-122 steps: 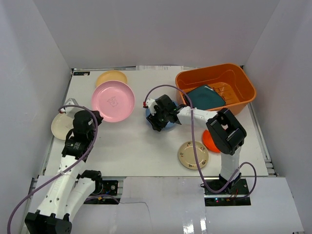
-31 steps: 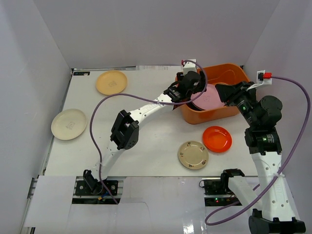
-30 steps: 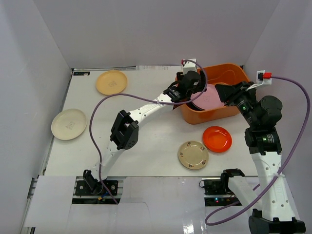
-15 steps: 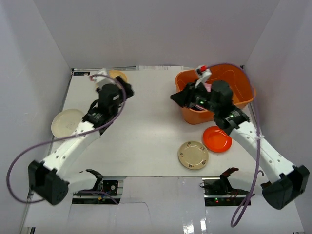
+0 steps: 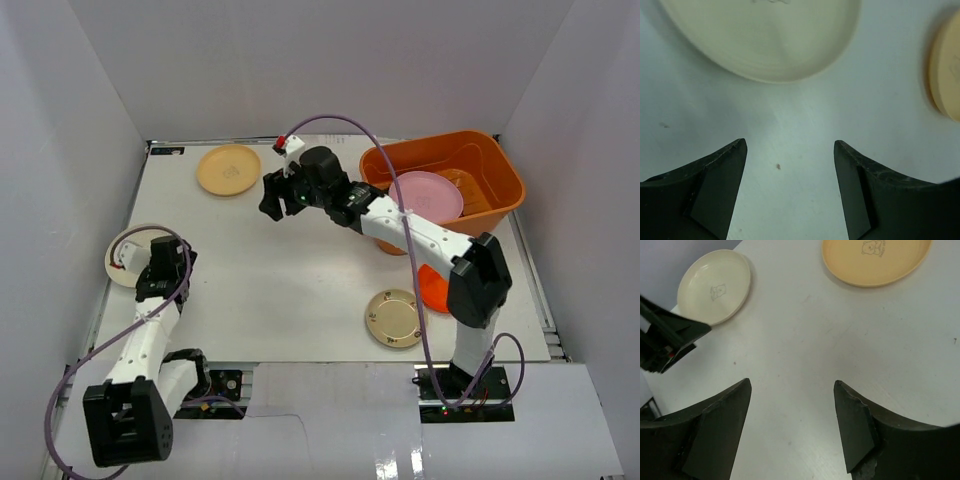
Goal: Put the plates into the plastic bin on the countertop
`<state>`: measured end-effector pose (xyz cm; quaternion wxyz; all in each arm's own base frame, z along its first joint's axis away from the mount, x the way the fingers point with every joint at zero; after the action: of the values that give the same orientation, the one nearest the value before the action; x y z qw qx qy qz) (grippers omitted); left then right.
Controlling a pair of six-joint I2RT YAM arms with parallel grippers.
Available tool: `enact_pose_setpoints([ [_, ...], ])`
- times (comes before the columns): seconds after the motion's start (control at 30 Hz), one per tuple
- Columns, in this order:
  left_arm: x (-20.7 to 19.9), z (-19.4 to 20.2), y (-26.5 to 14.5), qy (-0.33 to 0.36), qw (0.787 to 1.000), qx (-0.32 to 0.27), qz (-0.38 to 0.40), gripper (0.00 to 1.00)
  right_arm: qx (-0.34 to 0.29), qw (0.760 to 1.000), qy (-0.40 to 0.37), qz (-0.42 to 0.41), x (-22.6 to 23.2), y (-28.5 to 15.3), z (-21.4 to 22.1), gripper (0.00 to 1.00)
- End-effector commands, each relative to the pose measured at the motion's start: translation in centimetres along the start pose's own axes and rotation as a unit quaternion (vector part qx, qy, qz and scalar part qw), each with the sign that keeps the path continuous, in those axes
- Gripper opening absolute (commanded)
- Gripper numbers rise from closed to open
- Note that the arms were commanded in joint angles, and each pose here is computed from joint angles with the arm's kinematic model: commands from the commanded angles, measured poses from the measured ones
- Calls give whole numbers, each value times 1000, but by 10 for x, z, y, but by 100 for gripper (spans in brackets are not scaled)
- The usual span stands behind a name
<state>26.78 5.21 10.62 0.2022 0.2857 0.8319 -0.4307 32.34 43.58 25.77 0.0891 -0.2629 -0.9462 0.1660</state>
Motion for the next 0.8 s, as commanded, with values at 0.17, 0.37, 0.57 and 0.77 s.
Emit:
enact_pose_setpoints([
  [0.17,33,-20,30,-127,991,7,-44,88,-14,994,58,91,-45,85,-9,87],
  [0.37,52,-42,49,-183,980,1,-77,91,-53,975,150,153,-93,146,5,88],
  [0.57,62,-35,70,-207,973,28,-101,84,-103,945,219,218,-143,174,34,89],
  [0.77,67,-29,79,-203,972,35,-110,63,-127,930,231,257,-167,199,60,94],
])
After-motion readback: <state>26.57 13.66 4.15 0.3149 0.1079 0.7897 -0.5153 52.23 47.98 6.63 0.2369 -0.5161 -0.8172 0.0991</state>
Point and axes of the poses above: each gripper's point midway between its finger pads, its own y axis out along the fingers, its own x axis along the line the jaws close on, z = x × y, the point moved 1 cm from there along -y, back along the fingers, and after that the axes turned 11 degrees about -y, right-handed, at the moved point
